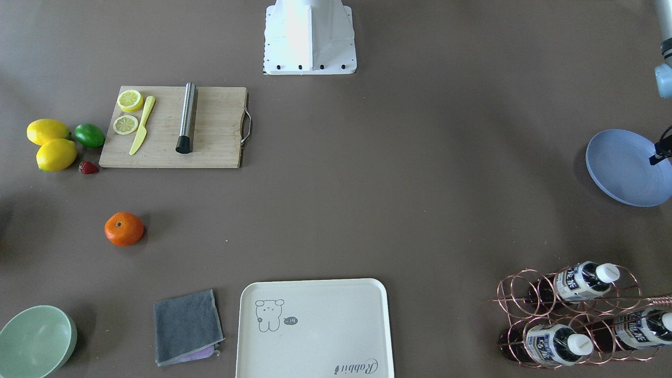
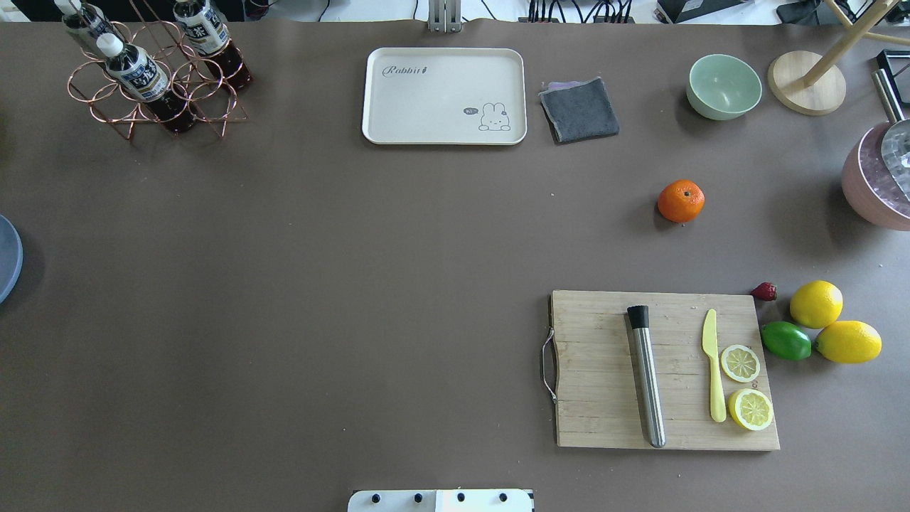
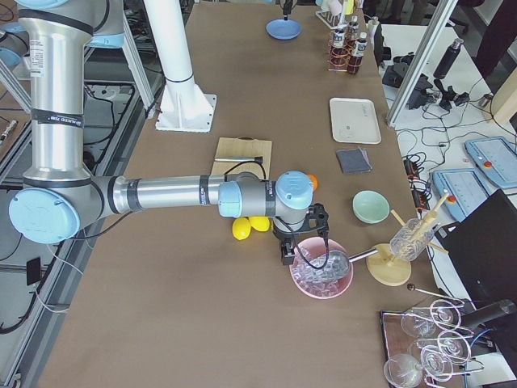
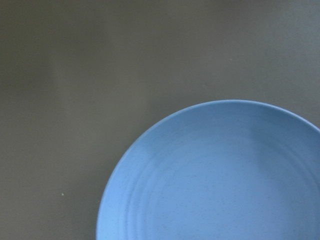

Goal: Pick orange to plate

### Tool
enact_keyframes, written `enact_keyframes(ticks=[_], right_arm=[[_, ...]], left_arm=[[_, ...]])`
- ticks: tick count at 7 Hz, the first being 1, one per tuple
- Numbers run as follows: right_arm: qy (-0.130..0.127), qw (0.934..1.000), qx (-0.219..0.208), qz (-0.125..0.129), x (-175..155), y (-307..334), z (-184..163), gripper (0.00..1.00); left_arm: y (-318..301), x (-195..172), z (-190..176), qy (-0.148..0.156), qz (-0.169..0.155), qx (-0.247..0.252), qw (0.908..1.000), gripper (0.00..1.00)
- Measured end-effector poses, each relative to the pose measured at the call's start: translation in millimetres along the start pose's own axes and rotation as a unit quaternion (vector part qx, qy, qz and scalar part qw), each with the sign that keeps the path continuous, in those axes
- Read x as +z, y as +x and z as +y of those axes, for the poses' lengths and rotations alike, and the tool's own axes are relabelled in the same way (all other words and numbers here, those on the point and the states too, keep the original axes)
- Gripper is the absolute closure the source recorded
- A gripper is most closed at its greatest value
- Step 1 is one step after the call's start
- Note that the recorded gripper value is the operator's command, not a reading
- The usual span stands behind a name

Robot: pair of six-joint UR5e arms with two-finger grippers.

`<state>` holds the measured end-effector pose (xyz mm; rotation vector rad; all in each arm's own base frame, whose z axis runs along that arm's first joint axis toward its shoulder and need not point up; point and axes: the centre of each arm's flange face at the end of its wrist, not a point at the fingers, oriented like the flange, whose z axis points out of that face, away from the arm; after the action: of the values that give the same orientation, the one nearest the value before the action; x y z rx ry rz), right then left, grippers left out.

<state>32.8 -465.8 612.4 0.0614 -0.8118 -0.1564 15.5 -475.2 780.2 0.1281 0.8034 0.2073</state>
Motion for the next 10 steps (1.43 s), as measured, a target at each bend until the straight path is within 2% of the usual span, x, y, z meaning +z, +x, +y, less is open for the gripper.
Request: enact_keyframes(ticks=[2,4,5,7,9,10], right_arm=[[-0.001,1.0000,0.000,0.000,1,0,0,0.00],[-0.002,1.0000,0.000,0.000,2,-1,0,0.00],[-0.002,1.0000,0.000,-0.001,2,-1,0,0.00],[-0.002,1.0000,-0.001,0.000,2,-1,0,0.00],[-0.003,1.0000,-0.001,0.000,3,-2,0,0.00],[-0.004,1.0000,-0.001,0.000,3,-3,-1,0.00]], left_arm=[[-17,14,3,-0.013,-0.002,-0.015,0.9998,0.05],[-26,22,-4,-0.020,-0.004,-0.023,0.9995,0.08],[-28,24,-9,-0.022,-0.004,-0.025,0.9994,0.13],[-30,26,-10,-0.024,-0.005,-0.027,0.9993,0.14],[-32,29,-9,-0.026,-0.011,-0.027,0.9992,0.25],[-32,29,-9,-0.027,-0.015,-0.027,0.9992,0.26]])
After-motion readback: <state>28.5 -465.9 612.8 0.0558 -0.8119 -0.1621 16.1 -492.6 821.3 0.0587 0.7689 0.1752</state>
